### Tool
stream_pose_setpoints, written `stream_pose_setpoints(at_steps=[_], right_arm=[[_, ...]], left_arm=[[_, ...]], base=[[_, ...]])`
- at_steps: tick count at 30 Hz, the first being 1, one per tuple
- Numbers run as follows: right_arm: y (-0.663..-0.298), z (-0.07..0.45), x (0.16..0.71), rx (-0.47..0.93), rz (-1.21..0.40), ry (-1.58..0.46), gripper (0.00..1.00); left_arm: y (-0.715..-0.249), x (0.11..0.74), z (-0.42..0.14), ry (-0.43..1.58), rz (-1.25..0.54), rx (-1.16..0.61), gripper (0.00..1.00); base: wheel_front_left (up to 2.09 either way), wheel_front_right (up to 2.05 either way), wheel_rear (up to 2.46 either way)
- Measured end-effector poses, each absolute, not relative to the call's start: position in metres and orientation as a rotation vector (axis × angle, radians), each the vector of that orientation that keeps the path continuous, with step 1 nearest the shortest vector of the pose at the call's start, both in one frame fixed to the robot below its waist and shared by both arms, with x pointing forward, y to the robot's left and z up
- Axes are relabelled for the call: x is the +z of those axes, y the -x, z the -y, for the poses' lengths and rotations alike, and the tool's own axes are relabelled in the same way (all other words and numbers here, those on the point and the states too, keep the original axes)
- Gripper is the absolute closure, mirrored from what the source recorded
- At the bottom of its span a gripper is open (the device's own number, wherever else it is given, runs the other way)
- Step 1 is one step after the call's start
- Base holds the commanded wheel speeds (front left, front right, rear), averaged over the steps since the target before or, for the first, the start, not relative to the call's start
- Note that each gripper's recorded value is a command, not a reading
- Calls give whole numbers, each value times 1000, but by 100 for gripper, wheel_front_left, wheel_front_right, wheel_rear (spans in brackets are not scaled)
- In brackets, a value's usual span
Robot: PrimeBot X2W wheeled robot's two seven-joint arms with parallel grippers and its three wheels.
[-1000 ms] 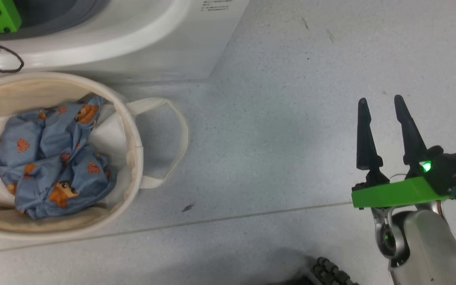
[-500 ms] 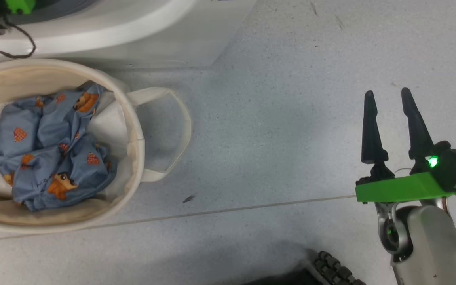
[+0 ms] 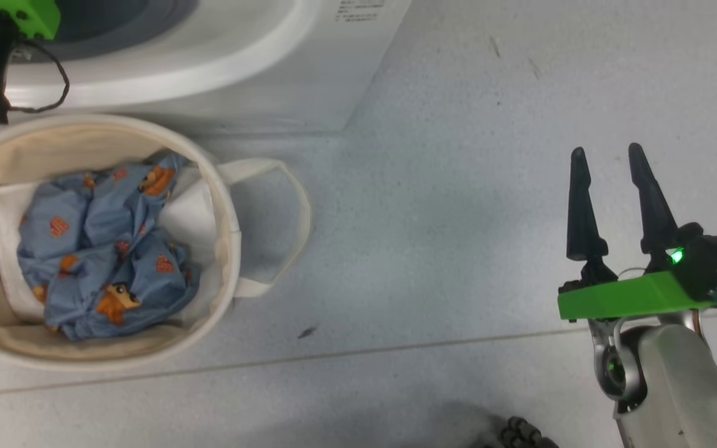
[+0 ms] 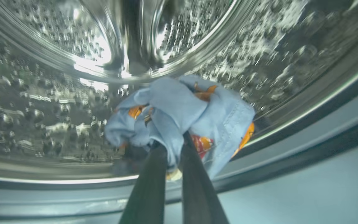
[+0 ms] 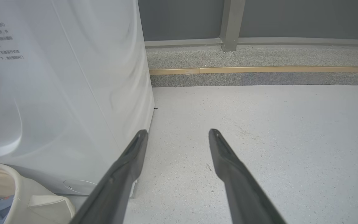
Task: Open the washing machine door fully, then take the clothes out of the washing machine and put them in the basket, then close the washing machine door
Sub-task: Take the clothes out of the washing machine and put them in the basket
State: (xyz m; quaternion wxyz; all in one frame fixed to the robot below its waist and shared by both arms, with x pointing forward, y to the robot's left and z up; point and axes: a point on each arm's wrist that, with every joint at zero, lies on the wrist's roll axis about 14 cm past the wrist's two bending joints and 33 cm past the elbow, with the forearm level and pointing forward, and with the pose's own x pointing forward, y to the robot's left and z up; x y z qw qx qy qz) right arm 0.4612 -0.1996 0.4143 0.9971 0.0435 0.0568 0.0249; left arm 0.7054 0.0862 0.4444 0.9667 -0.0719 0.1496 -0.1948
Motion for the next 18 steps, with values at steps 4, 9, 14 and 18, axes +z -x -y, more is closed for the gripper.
stream_pose_setpoints(at_steps=[4, 9, 14, 18], right_arm=[[-459, 197, 428, 57, -86, -90, 0], [-455, 194, 448, 66, -45, -103, 0], [-449, 190, 467, 78, -5, -120, 0], [-444, 185, 476, 91, 13, -127, 0]], left_arm=[[-696, 475, -94, 189, -172, -381, 100], [-674, 492, -109, 193, -123, -365, 100], [-658, 536, -127, 216, -28, -348, 100], [-648, 570, -142, 227, 65, -323, 100]], base=[[0, 0, 0], [0, 0, 0], [0, 0, 0], [0, 0, 0]])
